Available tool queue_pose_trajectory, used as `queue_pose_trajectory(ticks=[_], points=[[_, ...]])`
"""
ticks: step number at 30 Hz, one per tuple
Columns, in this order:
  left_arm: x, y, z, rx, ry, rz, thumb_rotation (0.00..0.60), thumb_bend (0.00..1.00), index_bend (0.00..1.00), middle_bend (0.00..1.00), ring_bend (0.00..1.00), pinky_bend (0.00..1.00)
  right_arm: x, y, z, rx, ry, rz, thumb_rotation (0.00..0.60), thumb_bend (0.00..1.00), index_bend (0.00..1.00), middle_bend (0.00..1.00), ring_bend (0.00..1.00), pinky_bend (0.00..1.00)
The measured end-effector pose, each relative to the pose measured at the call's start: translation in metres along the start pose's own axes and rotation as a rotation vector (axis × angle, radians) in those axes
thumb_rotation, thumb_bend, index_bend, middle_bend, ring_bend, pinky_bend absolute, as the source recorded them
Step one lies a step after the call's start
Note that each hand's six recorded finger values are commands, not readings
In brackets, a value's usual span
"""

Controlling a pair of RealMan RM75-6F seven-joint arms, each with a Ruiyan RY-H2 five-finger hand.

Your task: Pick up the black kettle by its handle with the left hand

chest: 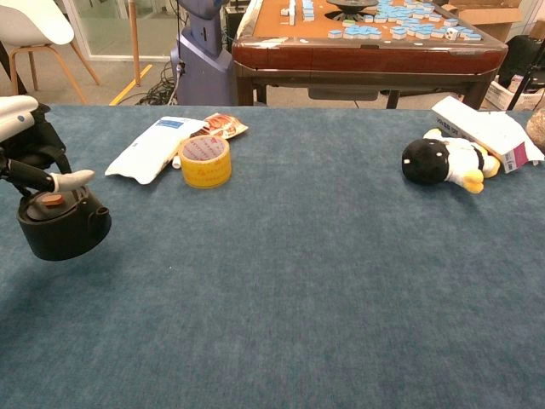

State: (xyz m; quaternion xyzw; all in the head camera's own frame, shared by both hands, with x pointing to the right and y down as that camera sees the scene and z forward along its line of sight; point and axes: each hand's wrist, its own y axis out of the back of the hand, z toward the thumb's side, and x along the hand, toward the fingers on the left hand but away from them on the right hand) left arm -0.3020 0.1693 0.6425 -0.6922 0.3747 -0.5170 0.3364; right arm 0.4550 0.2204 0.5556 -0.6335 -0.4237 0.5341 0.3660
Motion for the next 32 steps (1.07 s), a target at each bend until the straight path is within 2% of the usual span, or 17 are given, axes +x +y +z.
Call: queue_pose_trajectory(ticks=[3, 12, 17, 32], points=[[-0.0011, 0.0002, -0.0003, 0.006, -0.002, 0.002, 0.517, 0.26, 1.0, 1.0, 0.98, 0.02, 0.0008, 0.0002, 0.0001, 0.0, 0.0, -0.001, 0.6, 0.19, 0.2, 0.23, 0.12, 0.09], [-0.0042, 0.0015, 0.0001, 0.002, -0.006, 0.006, 0.53, 0.26, 1.0, 1.0, 0.98, 0.02, 0.0019, 0.0001, -0.0003, -0.002, -0.002, -0.002, 0.6, 0.19, 0.2, 0.23, 0.12, 0.09], [-0.0052, 0.0014, -0.0005, 0.012, -0.005, 0.009, 0.566, 0.26, 1.0, 1.0, 0.98, 0.02, 0.0022, 0.0, -0.0002, -0.002, -0.002, -0.002, 0.6, 0.19, 0.2, 0.23, 0.12, 0.09], [-0.0047, 0.0015, -0.0015, 0.008, -0.002, 0.004, 0.565, 0.26, 1.0, 1.0, 0.98, 0.02, -0.0005, -0.0014, 0.001, -0.002, 0.0, 0.003, 0.6, 0.19, 0.2, 0.23, 0.12, 0.09]])
